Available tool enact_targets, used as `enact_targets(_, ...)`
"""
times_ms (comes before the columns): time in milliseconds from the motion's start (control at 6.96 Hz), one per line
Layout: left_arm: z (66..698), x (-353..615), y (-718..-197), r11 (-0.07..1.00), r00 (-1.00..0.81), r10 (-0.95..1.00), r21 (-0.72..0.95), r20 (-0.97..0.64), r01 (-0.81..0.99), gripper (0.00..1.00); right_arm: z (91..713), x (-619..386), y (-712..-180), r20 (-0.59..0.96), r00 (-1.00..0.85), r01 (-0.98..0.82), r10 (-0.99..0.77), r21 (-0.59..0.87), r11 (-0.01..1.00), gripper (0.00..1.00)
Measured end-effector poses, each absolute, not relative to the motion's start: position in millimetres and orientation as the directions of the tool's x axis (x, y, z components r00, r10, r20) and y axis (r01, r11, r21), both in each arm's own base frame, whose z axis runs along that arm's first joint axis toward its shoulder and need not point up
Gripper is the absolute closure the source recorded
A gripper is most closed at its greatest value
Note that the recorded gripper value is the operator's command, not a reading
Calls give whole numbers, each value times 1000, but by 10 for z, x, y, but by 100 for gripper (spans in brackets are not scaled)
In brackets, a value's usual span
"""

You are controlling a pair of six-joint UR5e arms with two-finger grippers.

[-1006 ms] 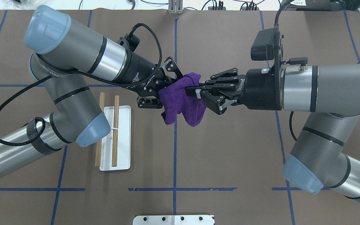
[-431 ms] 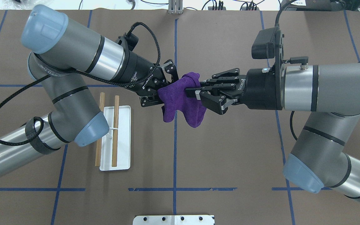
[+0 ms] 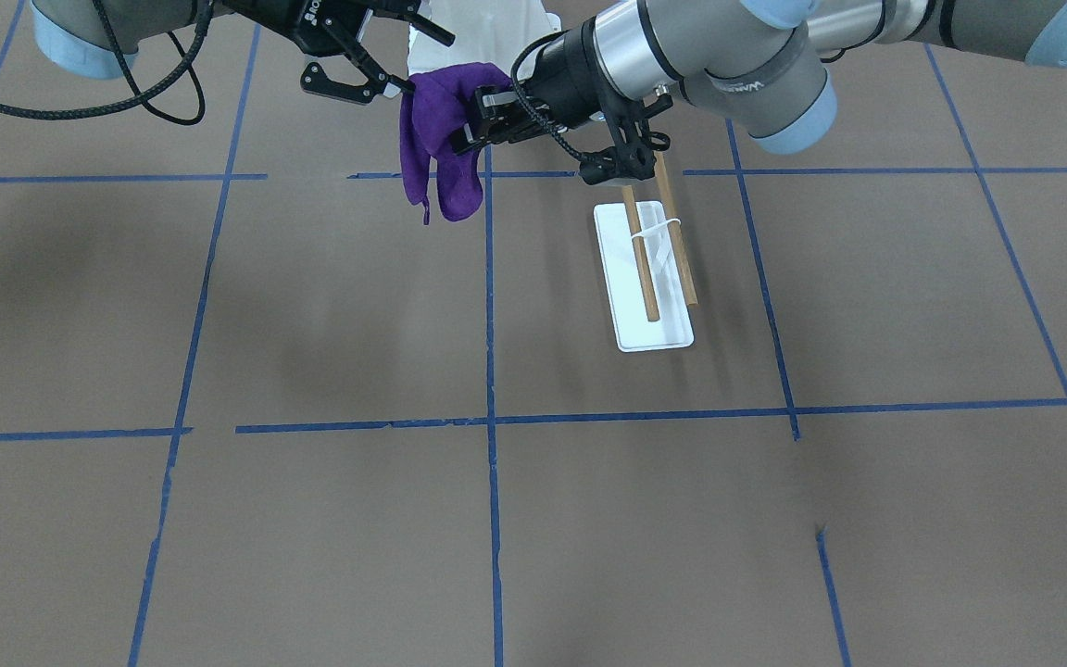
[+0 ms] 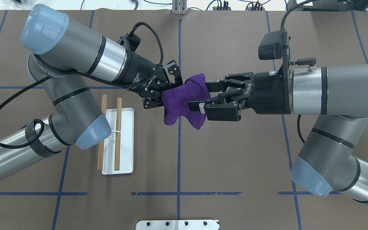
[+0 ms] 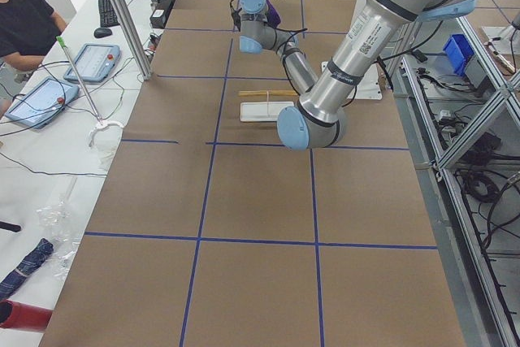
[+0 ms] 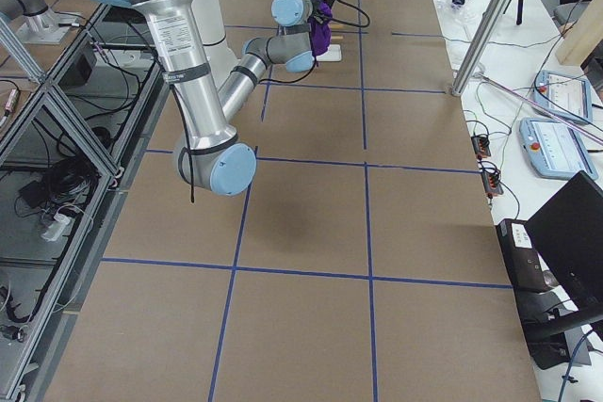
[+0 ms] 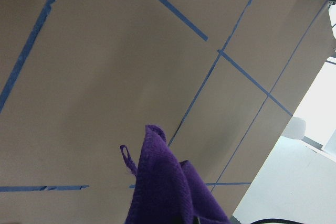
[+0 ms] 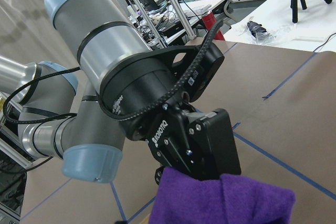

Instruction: Hang towel on rack

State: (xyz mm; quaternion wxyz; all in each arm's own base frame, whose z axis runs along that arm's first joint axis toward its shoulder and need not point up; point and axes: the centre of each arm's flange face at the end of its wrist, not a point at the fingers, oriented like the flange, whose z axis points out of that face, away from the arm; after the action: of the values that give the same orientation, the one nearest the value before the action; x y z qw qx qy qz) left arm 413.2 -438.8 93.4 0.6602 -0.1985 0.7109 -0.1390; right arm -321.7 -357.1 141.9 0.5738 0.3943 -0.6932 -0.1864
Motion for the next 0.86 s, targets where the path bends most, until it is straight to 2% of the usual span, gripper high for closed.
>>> enact_targets(575, 935, 4099, -4409, 884, -53, -465, -459, -884, -93, 100, 1953, -2408, -3774, 672, -36, -156, -740, 727, 668, 0)
enact_targets(862, 878, 4029, -4360, 890, -66, -452, -446, -889, -94, 100, 2361, -1711, -4166, 737, 95, -174, -669, 674, 718, 0)
